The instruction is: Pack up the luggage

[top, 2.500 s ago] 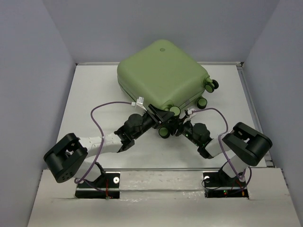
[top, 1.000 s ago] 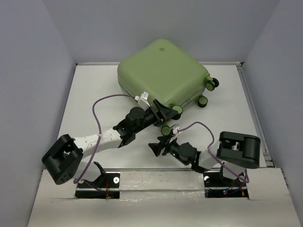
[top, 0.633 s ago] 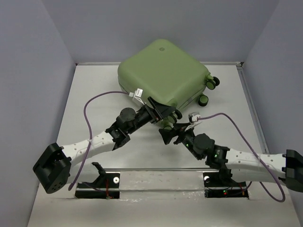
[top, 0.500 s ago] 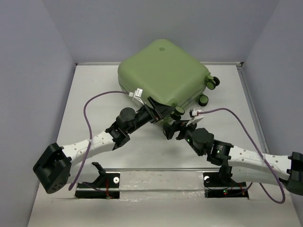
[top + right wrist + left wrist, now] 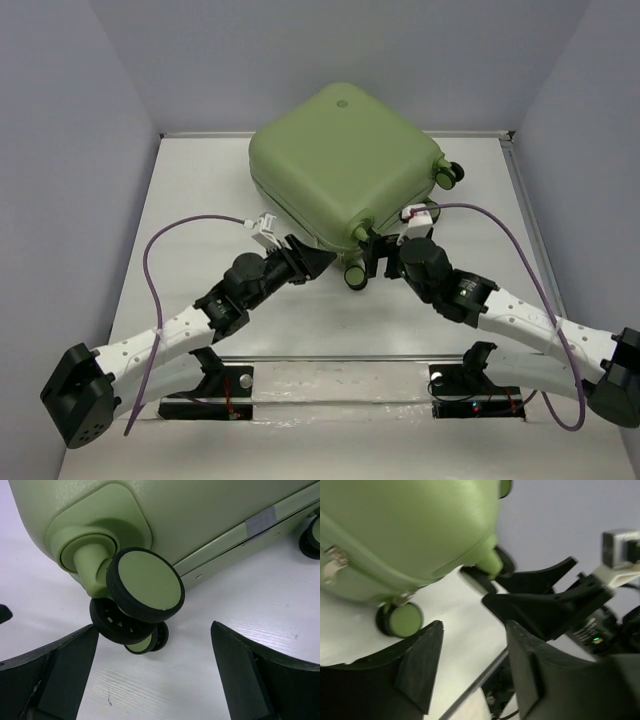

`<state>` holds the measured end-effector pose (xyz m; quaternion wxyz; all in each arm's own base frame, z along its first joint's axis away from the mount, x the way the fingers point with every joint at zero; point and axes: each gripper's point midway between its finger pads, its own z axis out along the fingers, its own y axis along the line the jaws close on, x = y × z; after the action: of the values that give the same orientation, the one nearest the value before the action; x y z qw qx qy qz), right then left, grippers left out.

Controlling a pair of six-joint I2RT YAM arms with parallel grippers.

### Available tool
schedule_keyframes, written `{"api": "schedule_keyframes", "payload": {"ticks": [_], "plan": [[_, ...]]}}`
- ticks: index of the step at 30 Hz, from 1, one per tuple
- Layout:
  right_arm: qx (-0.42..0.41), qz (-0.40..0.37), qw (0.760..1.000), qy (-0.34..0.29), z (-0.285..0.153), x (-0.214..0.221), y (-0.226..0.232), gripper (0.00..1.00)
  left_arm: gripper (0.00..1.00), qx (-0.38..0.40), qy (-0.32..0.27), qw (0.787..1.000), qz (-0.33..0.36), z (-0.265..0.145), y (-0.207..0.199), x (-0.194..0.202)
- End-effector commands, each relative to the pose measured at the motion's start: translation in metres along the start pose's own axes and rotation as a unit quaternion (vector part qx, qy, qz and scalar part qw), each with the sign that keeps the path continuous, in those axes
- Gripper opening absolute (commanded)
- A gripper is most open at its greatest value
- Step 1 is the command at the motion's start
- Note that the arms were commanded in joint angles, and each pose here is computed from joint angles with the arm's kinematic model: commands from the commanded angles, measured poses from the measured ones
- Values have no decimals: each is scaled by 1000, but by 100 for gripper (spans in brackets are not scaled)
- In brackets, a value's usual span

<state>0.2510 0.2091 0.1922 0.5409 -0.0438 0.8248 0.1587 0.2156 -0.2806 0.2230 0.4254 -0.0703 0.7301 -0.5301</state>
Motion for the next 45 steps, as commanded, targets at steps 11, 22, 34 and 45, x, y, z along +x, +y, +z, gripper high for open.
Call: {"api": "schedule_keyframes", "payload": {"ticks": [11,22,34,45], "plan": [[-62,-103,992,28,51,-23,28,97,48,-107,52,986,118,19,68,36],[-57,-133,988,60,59,-17,30,24,49,-116,49,975,183,53,55,36],[-85,-130,985,72,55,-11,39,11,48,-191,31,951,240,78,80,31],[-96,-125,985,74,55,-7,41,8,31,-203,14,944,259,89,76,26]]}}
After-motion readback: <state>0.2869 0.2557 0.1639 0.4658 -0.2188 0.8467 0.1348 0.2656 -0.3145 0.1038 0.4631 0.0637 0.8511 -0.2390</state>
